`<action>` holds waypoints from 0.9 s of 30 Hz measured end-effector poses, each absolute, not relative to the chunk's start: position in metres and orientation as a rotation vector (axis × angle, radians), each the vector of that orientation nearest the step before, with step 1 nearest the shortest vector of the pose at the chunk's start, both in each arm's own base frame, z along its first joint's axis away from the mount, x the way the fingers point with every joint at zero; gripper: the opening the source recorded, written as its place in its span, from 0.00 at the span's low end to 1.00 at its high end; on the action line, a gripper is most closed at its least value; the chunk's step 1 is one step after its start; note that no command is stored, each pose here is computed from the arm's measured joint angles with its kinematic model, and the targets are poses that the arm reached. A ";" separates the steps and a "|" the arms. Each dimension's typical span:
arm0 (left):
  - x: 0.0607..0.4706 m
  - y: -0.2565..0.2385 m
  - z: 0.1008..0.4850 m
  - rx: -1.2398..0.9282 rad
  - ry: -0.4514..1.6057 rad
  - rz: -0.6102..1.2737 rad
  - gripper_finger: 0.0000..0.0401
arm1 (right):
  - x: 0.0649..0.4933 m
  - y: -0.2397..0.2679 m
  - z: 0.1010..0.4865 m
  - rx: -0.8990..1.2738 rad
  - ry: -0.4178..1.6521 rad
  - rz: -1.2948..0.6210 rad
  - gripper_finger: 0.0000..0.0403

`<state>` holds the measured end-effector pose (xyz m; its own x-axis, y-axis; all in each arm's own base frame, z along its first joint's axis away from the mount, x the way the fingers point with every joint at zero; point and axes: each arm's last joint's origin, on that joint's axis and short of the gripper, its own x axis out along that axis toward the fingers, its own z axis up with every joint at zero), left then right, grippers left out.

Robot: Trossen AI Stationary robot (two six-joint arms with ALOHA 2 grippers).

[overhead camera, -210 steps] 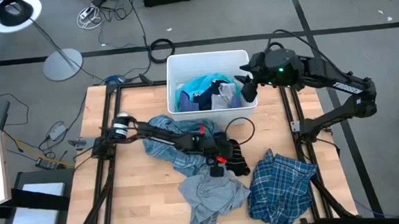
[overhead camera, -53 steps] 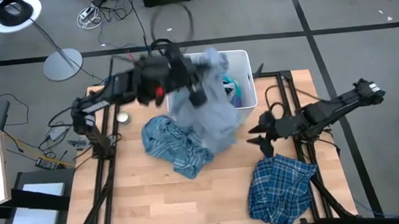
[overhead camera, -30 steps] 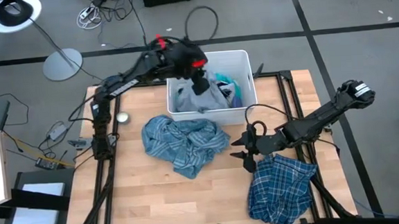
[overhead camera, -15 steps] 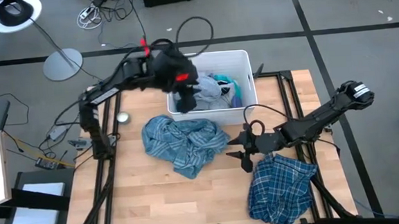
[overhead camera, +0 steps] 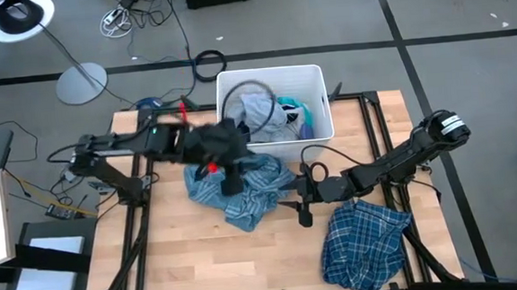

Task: Sort clothes
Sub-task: Put the light blue blanket into the white laundry organizer

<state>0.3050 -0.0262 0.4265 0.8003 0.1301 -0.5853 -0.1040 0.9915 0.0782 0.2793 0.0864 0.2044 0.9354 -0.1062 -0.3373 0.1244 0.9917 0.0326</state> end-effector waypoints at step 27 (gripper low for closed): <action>0.196 -0.066 0.257 -0.278 0.254 0.145 0.33 | 0.363 0.014 0.181 0.027 0.390 -0.230 0.61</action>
